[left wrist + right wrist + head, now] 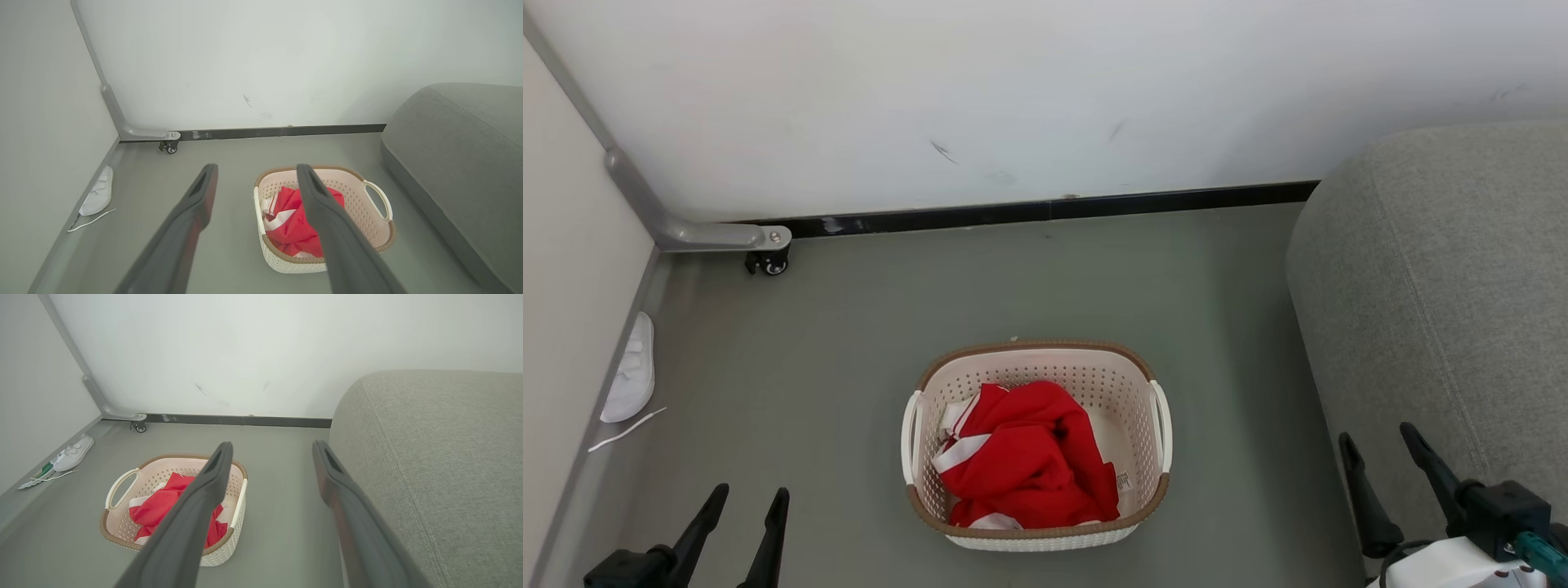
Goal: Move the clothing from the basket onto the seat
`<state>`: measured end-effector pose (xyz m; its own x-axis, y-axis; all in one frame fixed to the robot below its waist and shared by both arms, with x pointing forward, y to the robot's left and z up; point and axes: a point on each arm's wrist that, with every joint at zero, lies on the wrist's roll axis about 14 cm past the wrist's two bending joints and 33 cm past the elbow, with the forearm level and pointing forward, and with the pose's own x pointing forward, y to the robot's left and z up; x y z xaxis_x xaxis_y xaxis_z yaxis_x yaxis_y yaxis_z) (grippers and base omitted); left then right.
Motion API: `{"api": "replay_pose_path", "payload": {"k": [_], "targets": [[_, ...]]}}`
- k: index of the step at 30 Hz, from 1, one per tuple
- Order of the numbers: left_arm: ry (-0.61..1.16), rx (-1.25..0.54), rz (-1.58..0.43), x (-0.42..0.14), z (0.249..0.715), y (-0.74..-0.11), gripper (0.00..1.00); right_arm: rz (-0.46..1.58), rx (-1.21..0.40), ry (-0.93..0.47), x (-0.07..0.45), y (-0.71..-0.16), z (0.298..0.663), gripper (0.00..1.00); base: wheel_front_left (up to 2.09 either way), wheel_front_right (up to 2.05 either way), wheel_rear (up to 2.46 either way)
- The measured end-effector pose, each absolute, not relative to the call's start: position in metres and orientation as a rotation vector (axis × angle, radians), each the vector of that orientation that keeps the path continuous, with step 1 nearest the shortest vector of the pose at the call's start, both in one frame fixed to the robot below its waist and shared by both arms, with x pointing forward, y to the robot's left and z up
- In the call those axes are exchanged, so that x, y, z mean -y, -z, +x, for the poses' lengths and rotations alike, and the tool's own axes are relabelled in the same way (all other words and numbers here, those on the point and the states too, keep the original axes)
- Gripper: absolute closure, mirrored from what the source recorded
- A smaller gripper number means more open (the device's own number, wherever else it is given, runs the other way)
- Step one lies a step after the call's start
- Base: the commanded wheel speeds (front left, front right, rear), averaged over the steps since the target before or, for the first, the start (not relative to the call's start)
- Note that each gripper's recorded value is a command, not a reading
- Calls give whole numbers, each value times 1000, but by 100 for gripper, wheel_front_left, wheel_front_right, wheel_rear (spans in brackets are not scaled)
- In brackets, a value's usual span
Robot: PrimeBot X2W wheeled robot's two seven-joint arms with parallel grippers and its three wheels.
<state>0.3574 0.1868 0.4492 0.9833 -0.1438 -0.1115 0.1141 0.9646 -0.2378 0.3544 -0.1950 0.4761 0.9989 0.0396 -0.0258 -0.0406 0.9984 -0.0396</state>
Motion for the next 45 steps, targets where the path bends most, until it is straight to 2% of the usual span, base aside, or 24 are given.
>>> {"api": "replay_pose_path", "payload": {"k": [18, 45], "targets": [[141, -227, -253, -185, 368, -418, 0, -40, -115, -56, 188, -446, 366, 0, 0, 0, 0], [166, -296, -240, -193, 431, -374, 0, -59, -168, -62, 186, -404, 433, 0, 0, 0, 0]]}}
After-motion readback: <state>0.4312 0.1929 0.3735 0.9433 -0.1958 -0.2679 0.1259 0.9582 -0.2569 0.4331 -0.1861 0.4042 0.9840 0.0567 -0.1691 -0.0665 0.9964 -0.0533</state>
